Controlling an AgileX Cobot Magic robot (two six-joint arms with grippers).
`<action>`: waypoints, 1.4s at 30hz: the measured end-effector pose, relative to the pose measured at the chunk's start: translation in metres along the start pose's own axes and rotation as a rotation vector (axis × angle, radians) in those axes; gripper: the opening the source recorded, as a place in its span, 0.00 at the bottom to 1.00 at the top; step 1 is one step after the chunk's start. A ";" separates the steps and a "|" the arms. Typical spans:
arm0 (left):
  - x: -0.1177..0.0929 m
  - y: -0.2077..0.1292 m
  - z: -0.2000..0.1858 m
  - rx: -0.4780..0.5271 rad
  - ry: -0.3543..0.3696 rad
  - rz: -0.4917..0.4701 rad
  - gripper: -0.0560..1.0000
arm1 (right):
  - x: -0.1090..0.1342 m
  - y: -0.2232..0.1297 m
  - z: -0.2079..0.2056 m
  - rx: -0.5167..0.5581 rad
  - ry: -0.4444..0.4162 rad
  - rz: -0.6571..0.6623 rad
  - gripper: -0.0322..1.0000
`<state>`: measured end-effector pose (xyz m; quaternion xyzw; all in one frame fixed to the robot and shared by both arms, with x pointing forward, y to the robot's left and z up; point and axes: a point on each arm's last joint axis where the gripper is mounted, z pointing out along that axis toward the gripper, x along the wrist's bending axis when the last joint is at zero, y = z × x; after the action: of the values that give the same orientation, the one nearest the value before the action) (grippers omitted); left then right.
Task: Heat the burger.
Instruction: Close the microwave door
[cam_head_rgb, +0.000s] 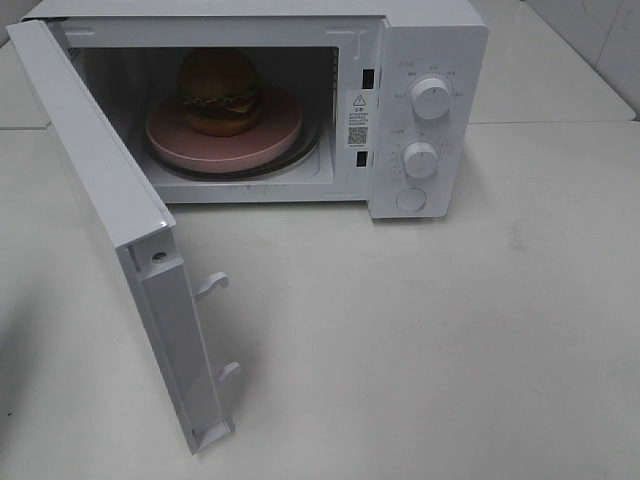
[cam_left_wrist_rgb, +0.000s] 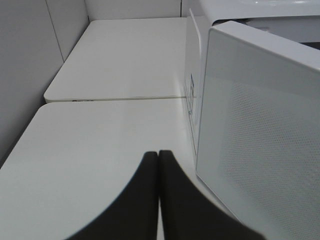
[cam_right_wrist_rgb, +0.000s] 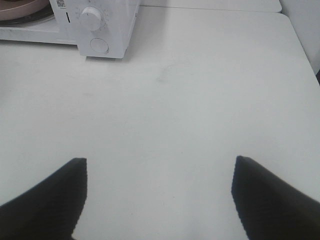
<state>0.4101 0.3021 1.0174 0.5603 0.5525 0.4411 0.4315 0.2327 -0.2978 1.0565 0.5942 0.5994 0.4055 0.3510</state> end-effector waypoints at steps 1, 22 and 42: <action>0.000 0.000 0.000 0.000 0.000 0.000 0.05 | 0.000 0.000 0.000 0.000 0.000 0.000 0.77; -0.022 -0.044 0.044 0.040 -0.233 0.041 0.05 | 0.000 0.000 0.000 0.000 0.000 0.000 0.77; -0.074 -0.051 0.072 0.024 -0.498 0.051 0.05 | 0.000 0.000 0.000 0.000 0.001 0.001 0.77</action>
<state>0.4676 0.2293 0.9490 0.6705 0.4202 0.2935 0.5364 0.2327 -0.2977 1.0565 0.5942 0.5994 0.4059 0.3506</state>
